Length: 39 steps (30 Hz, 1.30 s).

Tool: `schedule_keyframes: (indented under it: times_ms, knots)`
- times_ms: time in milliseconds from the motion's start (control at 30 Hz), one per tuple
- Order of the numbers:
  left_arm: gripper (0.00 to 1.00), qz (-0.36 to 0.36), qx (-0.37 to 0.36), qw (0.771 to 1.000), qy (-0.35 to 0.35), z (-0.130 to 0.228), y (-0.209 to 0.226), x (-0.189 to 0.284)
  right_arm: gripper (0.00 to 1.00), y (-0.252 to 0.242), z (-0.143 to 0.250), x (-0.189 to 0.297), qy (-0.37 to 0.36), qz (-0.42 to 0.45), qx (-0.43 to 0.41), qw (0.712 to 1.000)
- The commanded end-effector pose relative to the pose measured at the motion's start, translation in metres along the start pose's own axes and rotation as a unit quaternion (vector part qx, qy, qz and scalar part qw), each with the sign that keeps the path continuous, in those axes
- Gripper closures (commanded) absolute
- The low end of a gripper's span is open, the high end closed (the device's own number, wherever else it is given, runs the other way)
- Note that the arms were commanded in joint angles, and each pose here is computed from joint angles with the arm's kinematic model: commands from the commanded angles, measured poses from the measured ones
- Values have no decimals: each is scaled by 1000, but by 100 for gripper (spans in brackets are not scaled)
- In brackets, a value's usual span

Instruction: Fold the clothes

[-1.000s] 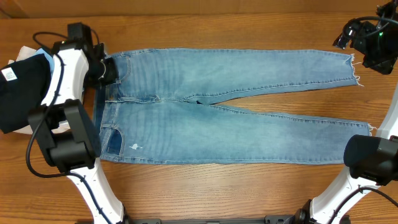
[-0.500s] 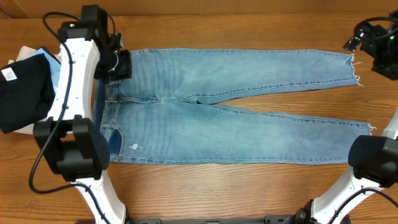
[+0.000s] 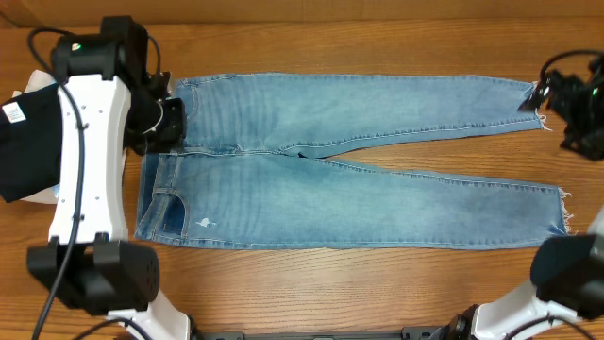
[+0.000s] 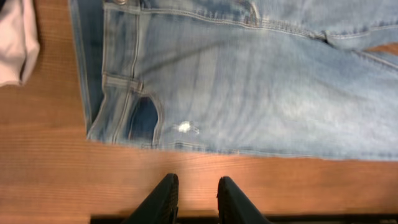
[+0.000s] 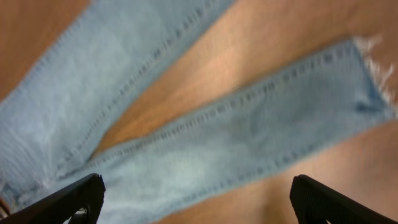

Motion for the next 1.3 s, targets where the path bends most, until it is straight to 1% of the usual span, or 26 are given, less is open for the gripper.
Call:
schedule_keyframes:
  times_ms: [0,100,233,400,433,500,533,600,667,733,867,900,967,1067,1167,1267]
  knots:
    - [76,1,8,999,-42,14,4,27,0,-6,26,4,8,1,-12,1000]
    - [76,4,6,998,-56,30,6,37,0,-13,43,3,14,3,-25,1000]
    - [74,9,5,997,-74,58,11,45,0,-23,60,11,-12,2,-59,998]
    - [70,26,0,992,-124,84,16,41,0,-32,78,10,-27,1,-89,996]
    - [67,31,5,990,-137,88,17,38,0,-34,82,6,-26,1,-99,995]
    - [55,41,17,986,-159,94,19,29,0,-40,89,-4,-22,3,-116,993]
    - [45,44,24,985,-166,97,20,23,0,-43,92,-10,-19,3,-124,992]
    - [31,49,39,983,-173,102,23,8,0,-52,98,-27,-9,6,-145,989]
    - [26,52,61,983,-166,106,26,-11,0,-62,103,-45,0,8,-168,986]
    - [25,55,81,984,-147,109,27,-33,0,-74,107,-64,6,4,-200,980]
    - [26,47,129,984,-115,112,34,-78,0,-85,112,-93,7,-34,-233,972]
    - [26,43,152,981,-109,112,38,-90,0,-88,113,-97,7,-37,-237,971]
    - [26,25,203,974,-100,114,49,-109,0,-93,116,-102,8,-32,-226,974]
    - [25,17,256,963,-88,116,58,-129,0,-100,120,-103,12,-9,-216,976]
    - [24,20,296,950,-95,113,67,-143,0,-100,120,-103,13,-8,-216,976]
    - [26,17,319,940,-122,101,80,-145,0,-100,120,-103,12,-8,-214,977]
Point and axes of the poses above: each gripper's point midway between its finger pads, its own x axis back along the fingers, its own y axis along the line the jaws close on, z = x × y, the point moved 3 cm from there along x, back along the fingers, and after that the axes turned 7 degrees about x, right-handed, at the moved point
